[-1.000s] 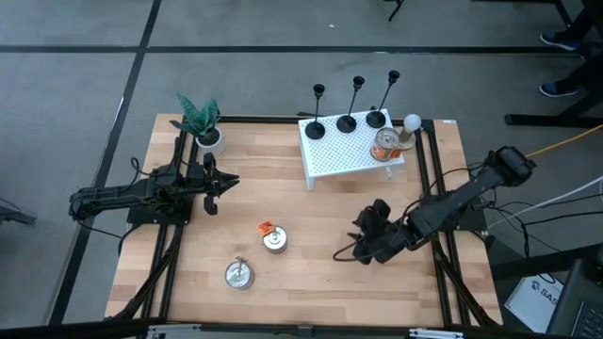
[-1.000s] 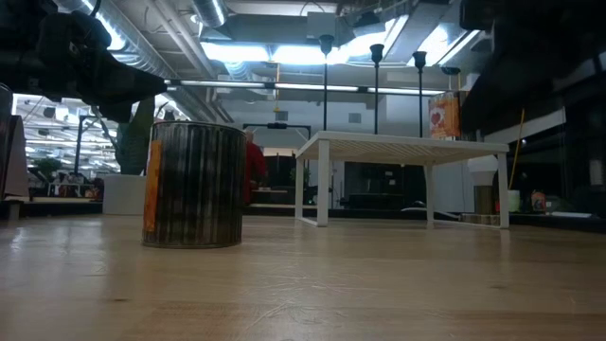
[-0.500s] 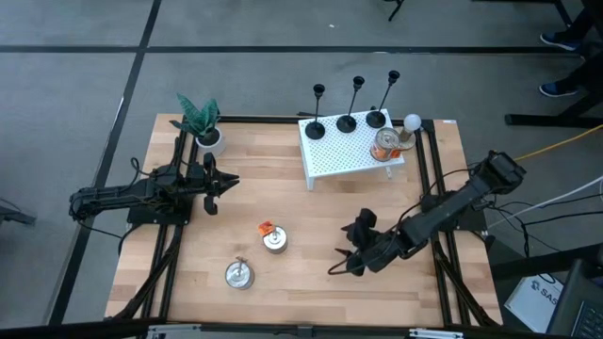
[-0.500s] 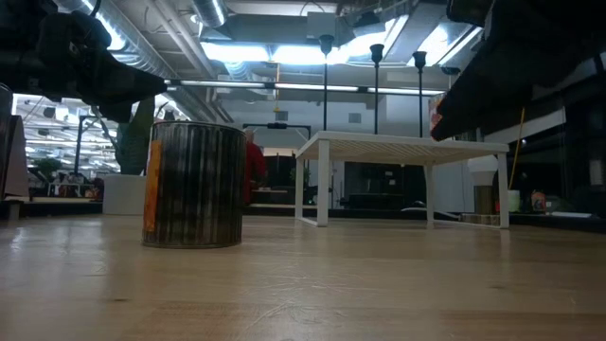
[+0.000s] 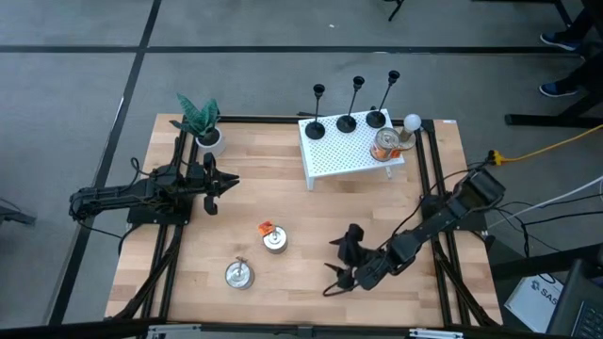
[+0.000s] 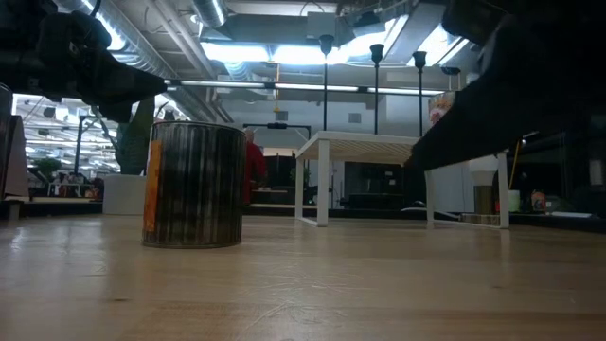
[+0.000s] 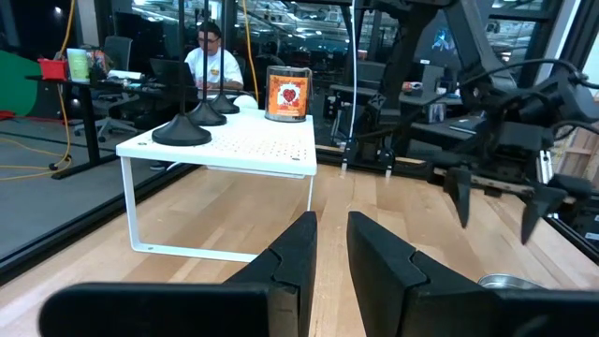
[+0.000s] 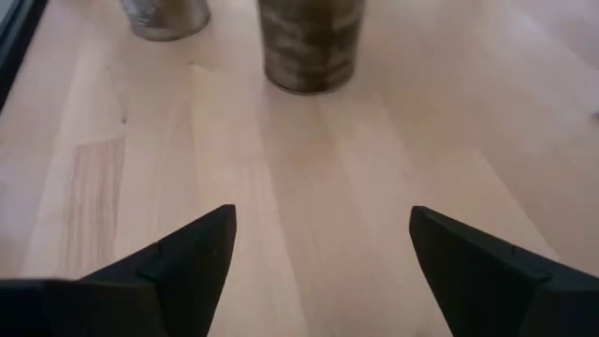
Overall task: Pick & Place candle stick holders
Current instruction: Put the orange scented candle on the shelf aligned with the other orange scented candle
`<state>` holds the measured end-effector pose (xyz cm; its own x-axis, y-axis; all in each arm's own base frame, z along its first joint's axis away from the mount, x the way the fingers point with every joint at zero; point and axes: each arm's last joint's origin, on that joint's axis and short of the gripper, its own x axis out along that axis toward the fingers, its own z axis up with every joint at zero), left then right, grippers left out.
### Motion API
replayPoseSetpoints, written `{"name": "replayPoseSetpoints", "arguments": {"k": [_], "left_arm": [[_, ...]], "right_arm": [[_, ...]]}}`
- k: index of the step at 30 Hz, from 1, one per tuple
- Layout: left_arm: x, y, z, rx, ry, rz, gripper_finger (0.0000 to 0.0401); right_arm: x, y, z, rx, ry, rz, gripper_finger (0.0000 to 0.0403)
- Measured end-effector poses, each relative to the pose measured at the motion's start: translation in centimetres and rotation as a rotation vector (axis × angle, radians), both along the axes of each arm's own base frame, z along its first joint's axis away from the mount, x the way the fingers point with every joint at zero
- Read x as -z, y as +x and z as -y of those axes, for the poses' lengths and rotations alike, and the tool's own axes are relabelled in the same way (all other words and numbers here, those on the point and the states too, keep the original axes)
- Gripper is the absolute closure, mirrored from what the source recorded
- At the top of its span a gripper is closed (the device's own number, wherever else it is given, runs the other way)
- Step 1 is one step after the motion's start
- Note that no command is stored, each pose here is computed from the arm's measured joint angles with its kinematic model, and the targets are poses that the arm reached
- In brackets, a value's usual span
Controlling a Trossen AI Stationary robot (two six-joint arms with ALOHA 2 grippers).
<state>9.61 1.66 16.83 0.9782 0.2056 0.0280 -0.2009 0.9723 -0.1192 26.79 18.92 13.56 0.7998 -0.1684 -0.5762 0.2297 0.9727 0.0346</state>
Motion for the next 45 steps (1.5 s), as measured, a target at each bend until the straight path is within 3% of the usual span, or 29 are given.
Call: {"name": "replayPoseSetpoints", "arguments": {"k": [7, 18, 22, 29, 45], "left_arm": [[0.0, 0.0, 0.0, 0.000, 0.000, 0.000, 0.0342], [0.0, 0.0, 0.0, 0.000, 0.000, 0.000, 0.0342], [0.0, 0.0, 0.0, 0.000, 0.000, 0.001, 0.0342], [0.0, 0.0, 0.0, 0.000, 0.000, 0.001, 0.0342], [0.0, 0.0, 0.0, 0.000, 0.000, 0.000, 0.0342]], "right_arm": [[-0.1, 2.9, -1.3, -0.069, -0.100, 0.011, 0.0079], [0.9, 8.7, -1.1, -0.012, -0.132, 0.052, 0.0078], [1.2, 10.2, -1.1, 0.002, -0.137, 0.056, 0.0061], [1.7, 11.7, -0.9, 0.075, -0.198, 0.078, 0.0006], [2.4, 13.9, 0.7, 0.150, -0.171, 0.087, 0.0014]]}}
